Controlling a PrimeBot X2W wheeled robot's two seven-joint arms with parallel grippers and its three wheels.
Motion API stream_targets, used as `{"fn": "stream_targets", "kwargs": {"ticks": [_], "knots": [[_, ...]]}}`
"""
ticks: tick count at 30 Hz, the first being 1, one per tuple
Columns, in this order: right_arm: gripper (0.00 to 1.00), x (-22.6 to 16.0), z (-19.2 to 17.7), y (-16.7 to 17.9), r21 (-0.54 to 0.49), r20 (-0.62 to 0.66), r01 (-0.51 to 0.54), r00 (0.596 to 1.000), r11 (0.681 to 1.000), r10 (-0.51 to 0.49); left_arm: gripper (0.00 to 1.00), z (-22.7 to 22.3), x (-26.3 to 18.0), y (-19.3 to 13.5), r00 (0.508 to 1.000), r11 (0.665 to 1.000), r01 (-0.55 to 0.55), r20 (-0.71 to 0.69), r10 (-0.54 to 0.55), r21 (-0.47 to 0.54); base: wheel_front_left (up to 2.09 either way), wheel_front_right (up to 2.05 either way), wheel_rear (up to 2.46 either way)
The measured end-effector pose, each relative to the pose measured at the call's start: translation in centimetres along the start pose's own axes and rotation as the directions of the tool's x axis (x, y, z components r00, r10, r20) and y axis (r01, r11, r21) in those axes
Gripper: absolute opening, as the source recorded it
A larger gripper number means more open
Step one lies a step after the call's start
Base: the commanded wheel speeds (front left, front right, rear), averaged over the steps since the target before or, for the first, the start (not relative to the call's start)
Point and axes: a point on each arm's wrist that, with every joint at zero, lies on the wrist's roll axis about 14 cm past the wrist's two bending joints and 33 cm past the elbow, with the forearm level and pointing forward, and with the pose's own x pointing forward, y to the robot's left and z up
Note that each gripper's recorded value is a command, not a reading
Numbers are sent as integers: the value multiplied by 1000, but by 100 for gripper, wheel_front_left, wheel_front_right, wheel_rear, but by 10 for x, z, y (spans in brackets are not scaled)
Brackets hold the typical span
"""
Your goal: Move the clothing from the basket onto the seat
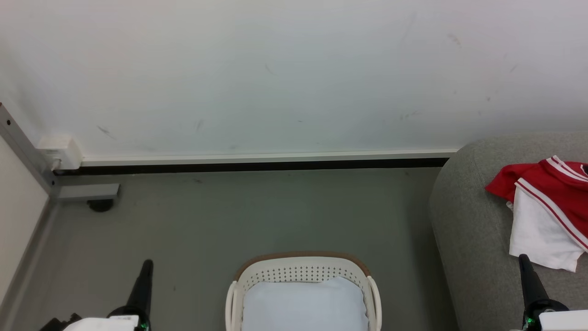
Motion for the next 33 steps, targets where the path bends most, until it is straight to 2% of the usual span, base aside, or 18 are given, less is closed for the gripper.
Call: {"fn": "stream_targets", "kwargs": {"ticks": [23,33], "knots": [[0,6,2,10,159,-7,-36,999,987,37,0,4,8,-11,999,986,39,-3,-40,-163,0,0,0],[0,7,2,12,188,-8,-42,999,981,44,0,4,9,-13,999,982,46,-3,-47,-183,0,0,0]]}}
